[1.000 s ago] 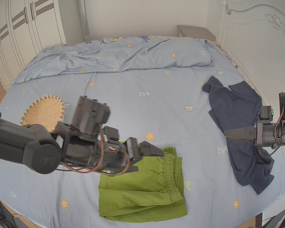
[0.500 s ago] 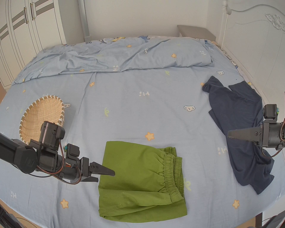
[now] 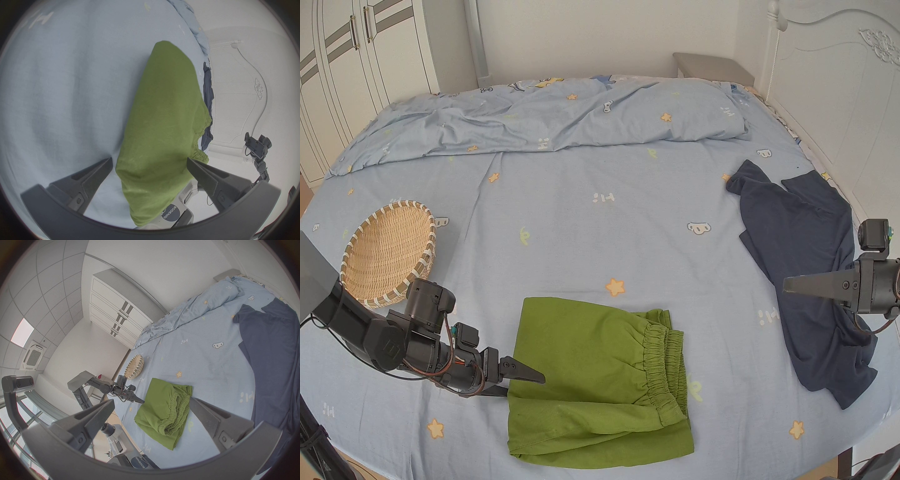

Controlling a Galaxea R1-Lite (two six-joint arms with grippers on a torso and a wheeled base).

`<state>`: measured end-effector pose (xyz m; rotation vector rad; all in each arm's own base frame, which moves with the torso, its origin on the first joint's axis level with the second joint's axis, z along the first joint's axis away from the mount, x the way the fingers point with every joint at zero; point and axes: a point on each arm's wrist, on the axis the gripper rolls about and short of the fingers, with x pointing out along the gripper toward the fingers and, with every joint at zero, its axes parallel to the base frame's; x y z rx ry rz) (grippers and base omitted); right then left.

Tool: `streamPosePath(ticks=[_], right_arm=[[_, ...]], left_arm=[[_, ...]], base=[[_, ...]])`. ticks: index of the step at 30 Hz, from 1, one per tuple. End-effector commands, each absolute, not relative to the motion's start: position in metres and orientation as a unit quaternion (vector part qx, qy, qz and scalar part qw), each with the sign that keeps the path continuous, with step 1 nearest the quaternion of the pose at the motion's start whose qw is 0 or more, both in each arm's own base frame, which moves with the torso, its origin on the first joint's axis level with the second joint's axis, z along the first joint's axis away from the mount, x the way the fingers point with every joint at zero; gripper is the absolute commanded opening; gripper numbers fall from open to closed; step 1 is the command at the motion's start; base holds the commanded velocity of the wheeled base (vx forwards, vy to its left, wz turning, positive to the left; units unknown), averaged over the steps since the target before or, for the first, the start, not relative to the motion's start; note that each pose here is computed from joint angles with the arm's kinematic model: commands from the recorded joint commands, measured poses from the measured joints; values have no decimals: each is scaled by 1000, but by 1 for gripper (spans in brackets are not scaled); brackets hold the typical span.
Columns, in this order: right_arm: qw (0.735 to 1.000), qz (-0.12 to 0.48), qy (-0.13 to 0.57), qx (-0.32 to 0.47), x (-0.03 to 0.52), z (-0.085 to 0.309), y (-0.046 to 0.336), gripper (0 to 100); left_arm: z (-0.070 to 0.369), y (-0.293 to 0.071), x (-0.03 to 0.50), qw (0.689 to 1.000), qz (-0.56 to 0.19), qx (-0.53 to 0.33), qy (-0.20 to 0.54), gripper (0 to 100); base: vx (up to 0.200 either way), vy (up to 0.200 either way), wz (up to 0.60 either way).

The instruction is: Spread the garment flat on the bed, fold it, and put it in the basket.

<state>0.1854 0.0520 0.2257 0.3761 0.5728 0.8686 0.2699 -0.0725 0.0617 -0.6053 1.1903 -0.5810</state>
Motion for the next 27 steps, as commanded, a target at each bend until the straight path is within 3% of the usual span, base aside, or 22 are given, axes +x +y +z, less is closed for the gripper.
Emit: streamPosePath(ticks=[1, 19, 20, 27], right_arm=[[850, 413, 273, 178, 185, 225, 52, 100], [851, 413, 271, 178, 186, 226, 52, 100], [851, 413, 272, 178, 186, 225, 52, 100], [851, 414, 271, 178, 186, 226, 52, 100]], left_arm=[[47, -79, 274, 734, -263, -275, 563, 100], [42, -113, 273, 742, -311, -286, 521, 100], [42, -113, 273, 742, -310, -287, 520, 0], [43, -116, 273, 739, -310, -292, 523, 0]], base=[[0, 0, 0], [0, 0, 0], [0, 0, 0], [0, 0, 0]])
